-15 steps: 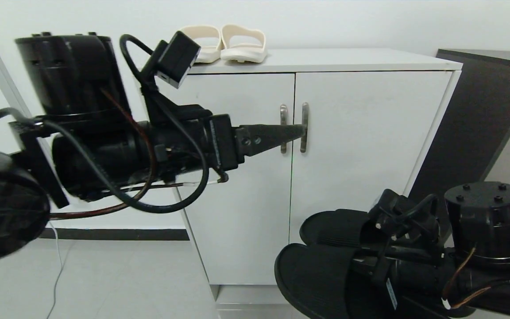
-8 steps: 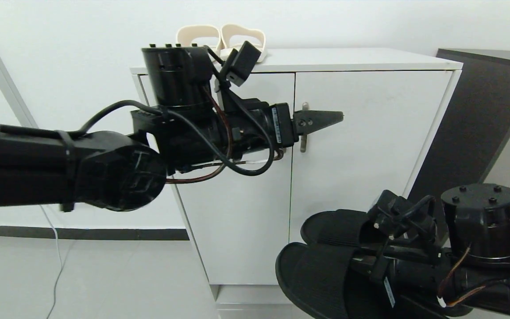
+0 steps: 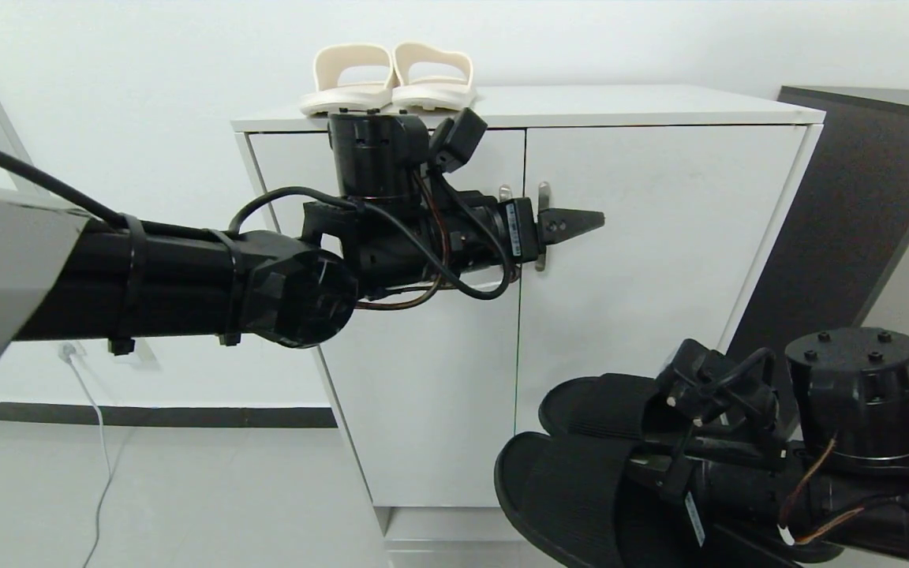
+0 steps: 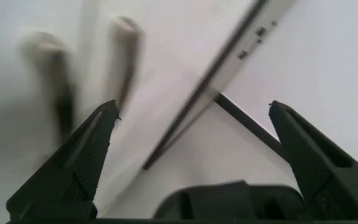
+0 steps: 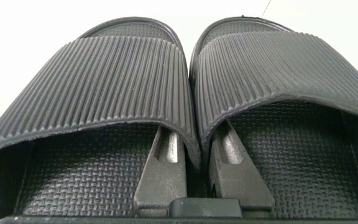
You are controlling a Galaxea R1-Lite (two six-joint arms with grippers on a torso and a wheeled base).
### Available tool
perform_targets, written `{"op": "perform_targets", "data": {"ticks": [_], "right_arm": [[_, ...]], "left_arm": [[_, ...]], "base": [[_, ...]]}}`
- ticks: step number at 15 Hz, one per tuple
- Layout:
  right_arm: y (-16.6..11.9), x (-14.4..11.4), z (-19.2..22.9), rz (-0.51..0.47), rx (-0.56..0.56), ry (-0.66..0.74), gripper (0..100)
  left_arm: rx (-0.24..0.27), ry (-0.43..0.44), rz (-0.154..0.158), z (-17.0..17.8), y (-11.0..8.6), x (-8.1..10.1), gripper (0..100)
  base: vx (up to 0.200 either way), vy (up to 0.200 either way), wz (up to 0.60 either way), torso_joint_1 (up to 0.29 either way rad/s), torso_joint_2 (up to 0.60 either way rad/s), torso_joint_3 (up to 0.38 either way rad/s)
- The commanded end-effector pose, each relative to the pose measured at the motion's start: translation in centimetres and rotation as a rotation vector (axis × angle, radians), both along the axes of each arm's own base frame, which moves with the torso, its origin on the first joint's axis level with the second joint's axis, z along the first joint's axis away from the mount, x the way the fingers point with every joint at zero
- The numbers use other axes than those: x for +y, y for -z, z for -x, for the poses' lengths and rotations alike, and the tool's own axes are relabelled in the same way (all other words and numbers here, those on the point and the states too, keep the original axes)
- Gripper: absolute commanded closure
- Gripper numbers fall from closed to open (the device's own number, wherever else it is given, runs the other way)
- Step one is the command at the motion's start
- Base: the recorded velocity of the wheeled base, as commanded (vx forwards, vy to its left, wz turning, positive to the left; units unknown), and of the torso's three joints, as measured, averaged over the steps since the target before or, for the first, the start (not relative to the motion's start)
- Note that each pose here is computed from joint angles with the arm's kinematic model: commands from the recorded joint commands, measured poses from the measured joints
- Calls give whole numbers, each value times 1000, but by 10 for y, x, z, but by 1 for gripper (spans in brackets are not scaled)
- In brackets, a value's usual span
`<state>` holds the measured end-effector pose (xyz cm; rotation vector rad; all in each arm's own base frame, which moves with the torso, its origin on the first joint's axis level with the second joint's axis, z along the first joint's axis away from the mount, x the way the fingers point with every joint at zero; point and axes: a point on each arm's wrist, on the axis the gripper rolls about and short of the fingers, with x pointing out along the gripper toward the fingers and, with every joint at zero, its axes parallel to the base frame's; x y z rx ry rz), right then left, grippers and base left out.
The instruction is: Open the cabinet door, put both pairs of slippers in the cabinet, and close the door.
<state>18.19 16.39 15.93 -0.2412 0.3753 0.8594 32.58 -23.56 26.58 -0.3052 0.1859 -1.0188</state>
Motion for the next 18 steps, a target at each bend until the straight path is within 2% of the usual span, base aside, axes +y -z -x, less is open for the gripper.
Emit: {"op": "perform_targets", "data": {"ticks": [1,7,12,13,18], "right_arm": [[1,0,0,2,2,-1,100],[2,0,1,8,4,-6,100],[3,0,1,9,5,-6,100],[3,0,1,10,6,-7,100],[4,0,2,13,9,-12,100]], "left_arm": [[-8,-25,6,-2,-2,1,0],[-18,-82,11,-9,-3,-3,0],[-14,-83,9,-15,3,-11,0],[-18,-83,10,-15,2,-11,100],[-15,-83,5,-8,1,-6,100]], "base": [[0,0,0,0,0,0],[0,0,0,0,0,0],[0,0,0,0,0,0],[0,0,0,0,0,0],[0,0,0,0,0,0]]}}
